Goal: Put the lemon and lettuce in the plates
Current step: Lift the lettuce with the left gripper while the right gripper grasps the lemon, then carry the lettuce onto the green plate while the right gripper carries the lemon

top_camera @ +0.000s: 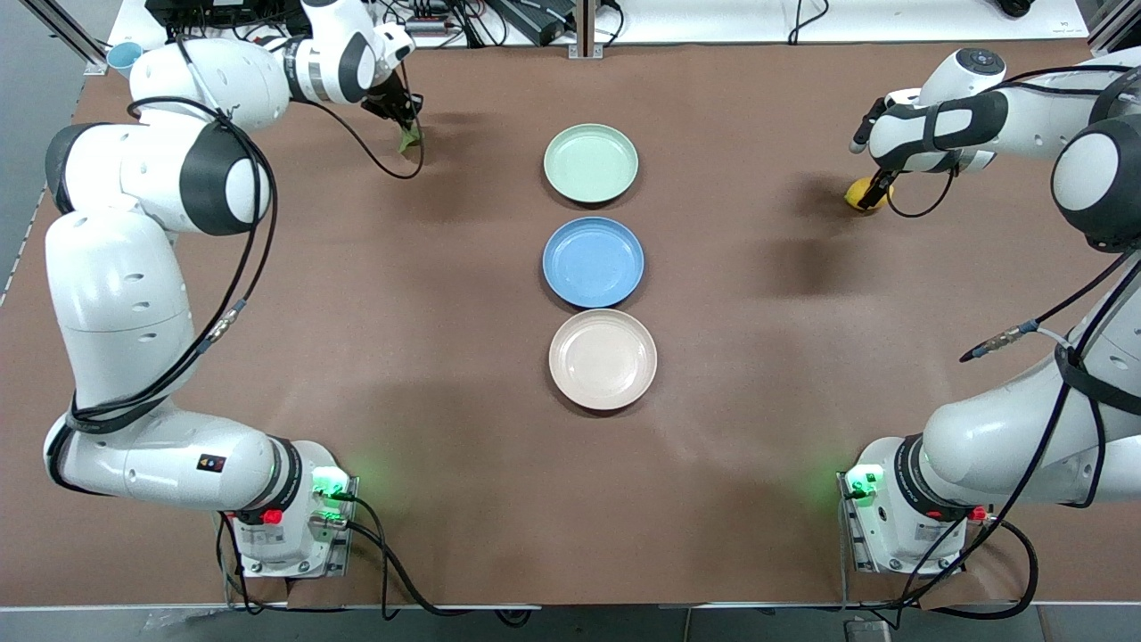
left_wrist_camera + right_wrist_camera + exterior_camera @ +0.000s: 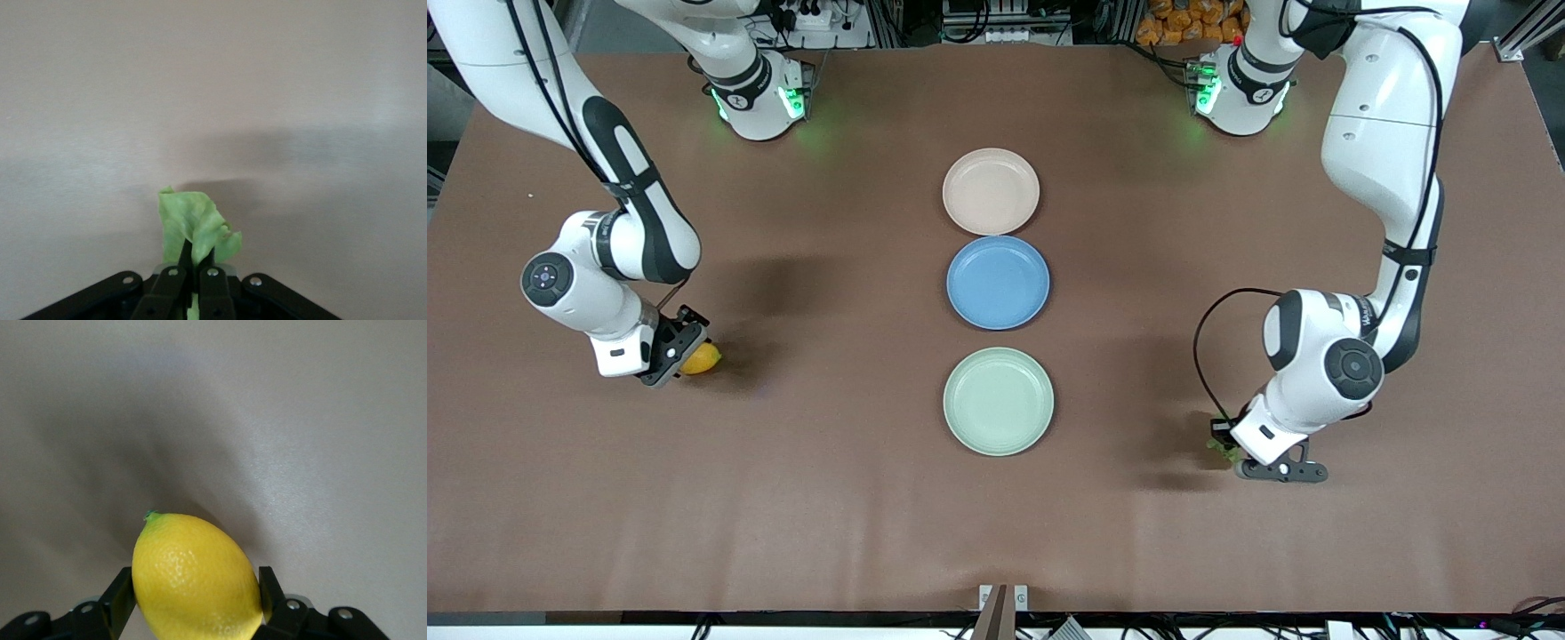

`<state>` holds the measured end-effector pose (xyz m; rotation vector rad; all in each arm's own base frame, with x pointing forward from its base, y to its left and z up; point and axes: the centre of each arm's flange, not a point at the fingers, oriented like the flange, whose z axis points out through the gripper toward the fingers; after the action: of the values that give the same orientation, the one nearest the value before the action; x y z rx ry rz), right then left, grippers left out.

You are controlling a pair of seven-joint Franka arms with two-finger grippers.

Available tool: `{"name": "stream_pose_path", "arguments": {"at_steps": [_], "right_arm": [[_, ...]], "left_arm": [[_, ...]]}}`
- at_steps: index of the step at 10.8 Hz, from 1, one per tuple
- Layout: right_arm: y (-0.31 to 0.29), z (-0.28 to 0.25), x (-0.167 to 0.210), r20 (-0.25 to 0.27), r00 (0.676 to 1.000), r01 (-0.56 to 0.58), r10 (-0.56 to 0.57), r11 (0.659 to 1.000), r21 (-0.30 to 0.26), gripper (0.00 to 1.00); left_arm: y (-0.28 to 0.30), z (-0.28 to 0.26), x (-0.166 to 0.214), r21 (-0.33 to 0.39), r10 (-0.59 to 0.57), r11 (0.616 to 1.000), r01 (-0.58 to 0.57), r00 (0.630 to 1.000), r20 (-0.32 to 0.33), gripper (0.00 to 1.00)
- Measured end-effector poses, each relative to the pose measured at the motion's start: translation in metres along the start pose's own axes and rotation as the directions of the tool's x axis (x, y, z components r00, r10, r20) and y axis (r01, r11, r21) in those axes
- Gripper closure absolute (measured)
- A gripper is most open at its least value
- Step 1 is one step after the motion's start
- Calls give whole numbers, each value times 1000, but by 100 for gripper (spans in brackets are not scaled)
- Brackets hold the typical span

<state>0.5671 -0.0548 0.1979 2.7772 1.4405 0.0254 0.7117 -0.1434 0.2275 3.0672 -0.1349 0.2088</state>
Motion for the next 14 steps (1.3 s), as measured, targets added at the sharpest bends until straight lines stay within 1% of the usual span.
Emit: {"name": "stream_pose_path", "arguments": {"at_steps": [3,6,8,10,14], "right_arm": [[1,-1,-1,-1,1000,-4,4,1000,-1,21],[1,-1,-3,-3,1000,-29,29,1000,1,21],[-1,-1,-4,1,997,-77,77,997,8,21],[-9,-4,1,26,988,-152,151,988,42,21],[-35,-40,34,61,963,-268,264,961,65,21]], "left_arm": [[44,-7,-2,-12,-14,1000,14,1000,8,95],[83,-21,-5,-25,-62,998,61,998,-5,95],[110,-35,-8,-36,-84,996,84,996,-16,95],[138,-44,-14,-53,-110,993,109,994,-16,95],[207,-50,-35,-86,-207,975,207,978,2,95]]}}
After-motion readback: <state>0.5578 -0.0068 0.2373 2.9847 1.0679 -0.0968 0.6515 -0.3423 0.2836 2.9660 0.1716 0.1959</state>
